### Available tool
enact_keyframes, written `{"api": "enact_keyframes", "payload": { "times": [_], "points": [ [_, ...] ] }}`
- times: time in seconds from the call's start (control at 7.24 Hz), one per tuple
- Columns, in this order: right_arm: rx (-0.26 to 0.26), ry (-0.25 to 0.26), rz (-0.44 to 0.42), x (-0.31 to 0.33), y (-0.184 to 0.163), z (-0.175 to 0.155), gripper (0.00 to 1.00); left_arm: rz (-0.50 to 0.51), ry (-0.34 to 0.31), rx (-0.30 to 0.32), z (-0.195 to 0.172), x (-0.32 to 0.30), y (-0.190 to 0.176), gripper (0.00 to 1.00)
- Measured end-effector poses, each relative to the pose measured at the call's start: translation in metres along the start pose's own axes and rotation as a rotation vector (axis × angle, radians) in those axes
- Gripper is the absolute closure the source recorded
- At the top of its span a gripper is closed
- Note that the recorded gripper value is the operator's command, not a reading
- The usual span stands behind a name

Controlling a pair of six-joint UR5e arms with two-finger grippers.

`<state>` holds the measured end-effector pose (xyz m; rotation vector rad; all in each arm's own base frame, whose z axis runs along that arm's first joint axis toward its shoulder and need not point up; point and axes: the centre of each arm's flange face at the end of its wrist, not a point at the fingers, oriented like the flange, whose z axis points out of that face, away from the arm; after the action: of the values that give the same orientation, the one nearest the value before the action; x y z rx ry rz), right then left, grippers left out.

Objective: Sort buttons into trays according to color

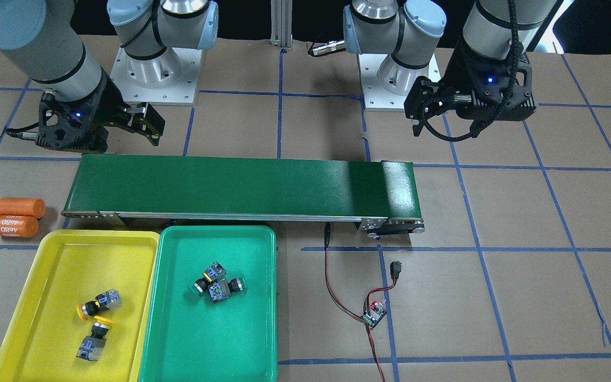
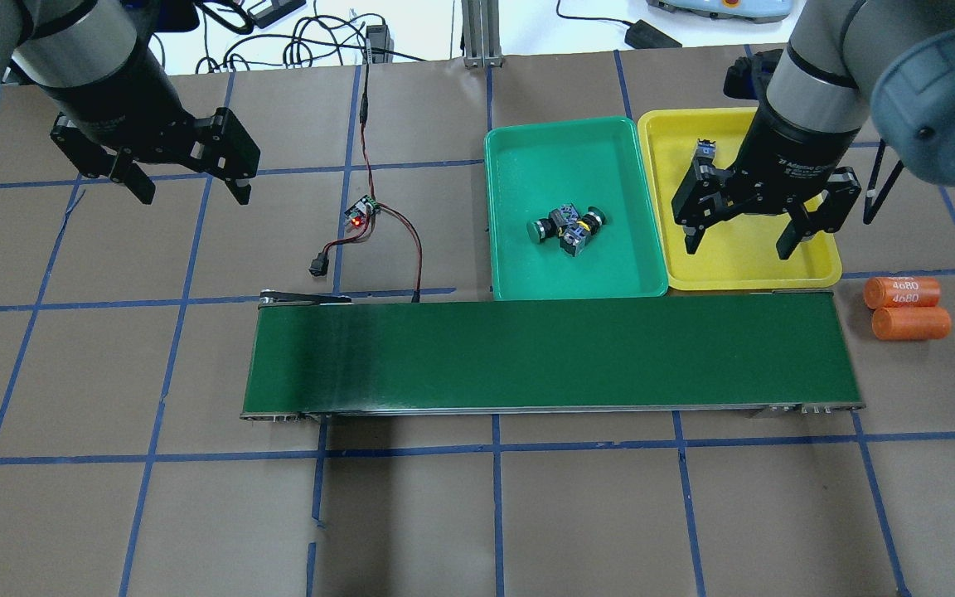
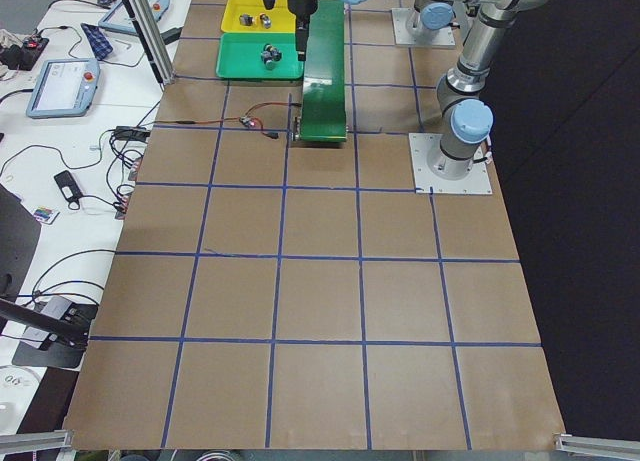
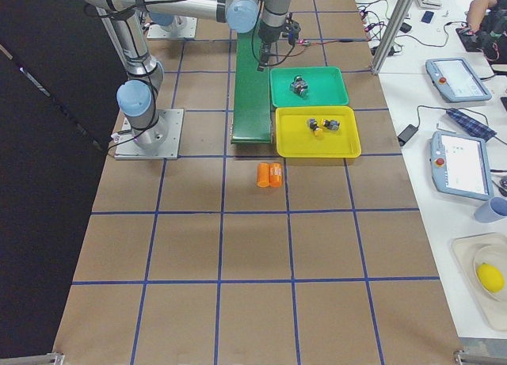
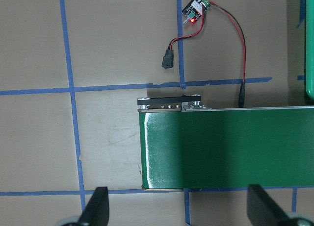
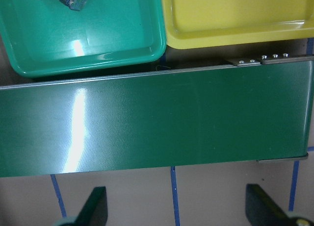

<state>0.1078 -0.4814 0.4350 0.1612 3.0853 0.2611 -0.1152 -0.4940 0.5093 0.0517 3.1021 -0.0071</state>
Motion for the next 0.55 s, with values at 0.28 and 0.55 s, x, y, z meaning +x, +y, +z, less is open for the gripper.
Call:
{"api": "enact_keyframes", "payload": {
  "times": [0.28,0.55],
  "points": [
    [0.029,0.0,0.002,-0.002,0.026,-0.011,0.0,0.001,0.0,0.0,0.001,0.0,0.0,0.0],
    [0.037,0.006,-0.033,-0.016,0.048,-0.007,0.0,-0.001,-0.001,0.002,0.0,0.0,0.0,0.0]
  ]
}}
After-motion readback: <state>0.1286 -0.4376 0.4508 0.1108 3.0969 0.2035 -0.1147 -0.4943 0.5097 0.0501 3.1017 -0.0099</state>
